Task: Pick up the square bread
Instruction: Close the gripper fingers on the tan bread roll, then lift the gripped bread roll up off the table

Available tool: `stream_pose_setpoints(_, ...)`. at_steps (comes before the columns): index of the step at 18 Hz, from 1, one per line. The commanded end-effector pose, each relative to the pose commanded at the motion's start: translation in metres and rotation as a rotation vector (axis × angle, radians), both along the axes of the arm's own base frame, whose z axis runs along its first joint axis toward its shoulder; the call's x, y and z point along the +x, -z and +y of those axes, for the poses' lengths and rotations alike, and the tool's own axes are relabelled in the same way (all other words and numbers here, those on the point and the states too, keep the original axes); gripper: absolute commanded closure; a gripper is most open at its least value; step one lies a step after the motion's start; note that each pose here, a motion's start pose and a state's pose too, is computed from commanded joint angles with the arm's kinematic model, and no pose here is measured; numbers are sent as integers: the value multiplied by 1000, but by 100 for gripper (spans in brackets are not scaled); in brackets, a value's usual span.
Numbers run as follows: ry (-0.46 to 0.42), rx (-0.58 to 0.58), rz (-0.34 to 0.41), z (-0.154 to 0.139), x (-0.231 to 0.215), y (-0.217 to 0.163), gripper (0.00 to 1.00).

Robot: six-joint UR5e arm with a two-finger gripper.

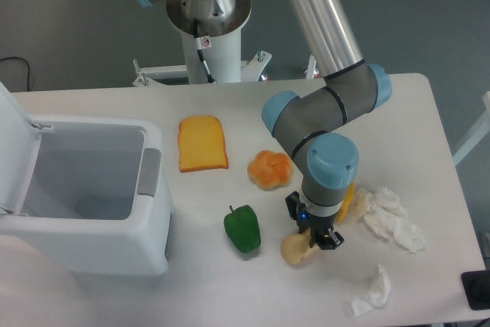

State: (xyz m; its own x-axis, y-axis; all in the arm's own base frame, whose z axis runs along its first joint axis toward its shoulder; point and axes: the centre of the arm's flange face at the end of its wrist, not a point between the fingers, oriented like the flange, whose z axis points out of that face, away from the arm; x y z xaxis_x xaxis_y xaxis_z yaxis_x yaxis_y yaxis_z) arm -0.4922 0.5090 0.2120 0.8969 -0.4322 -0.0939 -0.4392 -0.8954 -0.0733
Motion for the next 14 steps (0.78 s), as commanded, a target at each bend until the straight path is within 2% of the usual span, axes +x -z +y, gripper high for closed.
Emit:
stream_pose_setpoints(3, 6, 9, 15, -1, -2, -11, 75)
stream_pose_setpoints(7, -1, 38, 64, -3, -8, -50, 75)
stream_pose_setpoints(9, -2, 60, 95, -4, -7, -82, 75)
stream_pose_setpoints(14, -7, 51, 67, -19, 6, -122, 75)
